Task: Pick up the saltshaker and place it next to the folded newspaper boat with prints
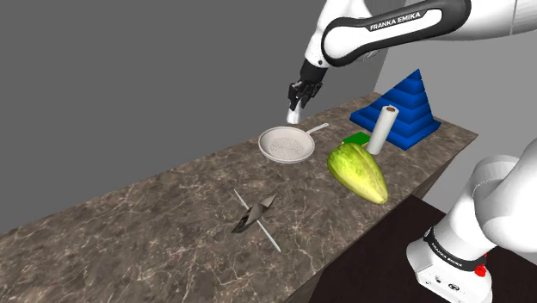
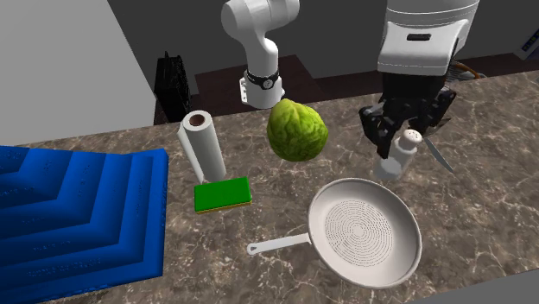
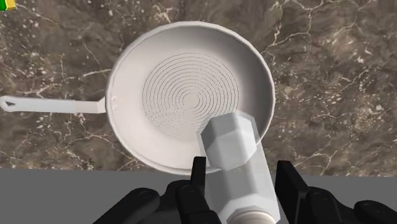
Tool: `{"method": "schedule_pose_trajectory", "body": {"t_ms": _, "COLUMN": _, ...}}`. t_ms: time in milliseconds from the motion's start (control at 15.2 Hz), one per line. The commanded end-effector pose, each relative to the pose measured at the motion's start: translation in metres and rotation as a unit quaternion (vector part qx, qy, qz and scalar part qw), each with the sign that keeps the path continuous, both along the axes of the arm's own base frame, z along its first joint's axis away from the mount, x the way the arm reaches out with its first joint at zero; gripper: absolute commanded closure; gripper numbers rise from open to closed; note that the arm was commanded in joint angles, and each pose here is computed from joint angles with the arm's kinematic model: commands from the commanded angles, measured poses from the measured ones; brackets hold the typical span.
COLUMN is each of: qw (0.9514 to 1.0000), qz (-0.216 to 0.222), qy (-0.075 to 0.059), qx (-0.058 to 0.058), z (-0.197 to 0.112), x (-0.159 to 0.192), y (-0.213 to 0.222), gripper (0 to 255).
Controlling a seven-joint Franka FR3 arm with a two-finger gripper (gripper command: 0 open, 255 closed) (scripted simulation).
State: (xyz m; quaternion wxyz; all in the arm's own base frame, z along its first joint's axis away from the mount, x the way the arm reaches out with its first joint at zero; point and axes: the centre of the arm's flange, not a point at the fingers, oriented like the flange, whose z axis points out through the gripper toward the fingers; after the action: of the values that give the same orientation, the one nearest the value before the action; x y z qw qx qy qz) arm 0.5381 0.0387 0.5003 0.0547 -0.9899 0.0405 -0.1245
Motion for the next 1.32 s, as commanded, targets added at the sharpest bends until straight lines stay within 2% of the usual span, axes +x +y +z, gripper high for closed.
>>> {"method": "schedule_pose_trajectory", "body": {"t_ms": 0, "qw": 1.0, "qz": -0.001, "qy": 0.0, "qx": 0.0, "z": 0.0, "x": -0.001, "y": 0.026, "gripper": 255}}
{"method": "schedule_pose_trajectory", "body": {"t_ms": 1254, "qw": 1.0, "qz": -0.001, "qy": 0.0, "qx": 0.0, "z": 0.0, "x": -0.006, "y": 0.277, "gripper": 255}}
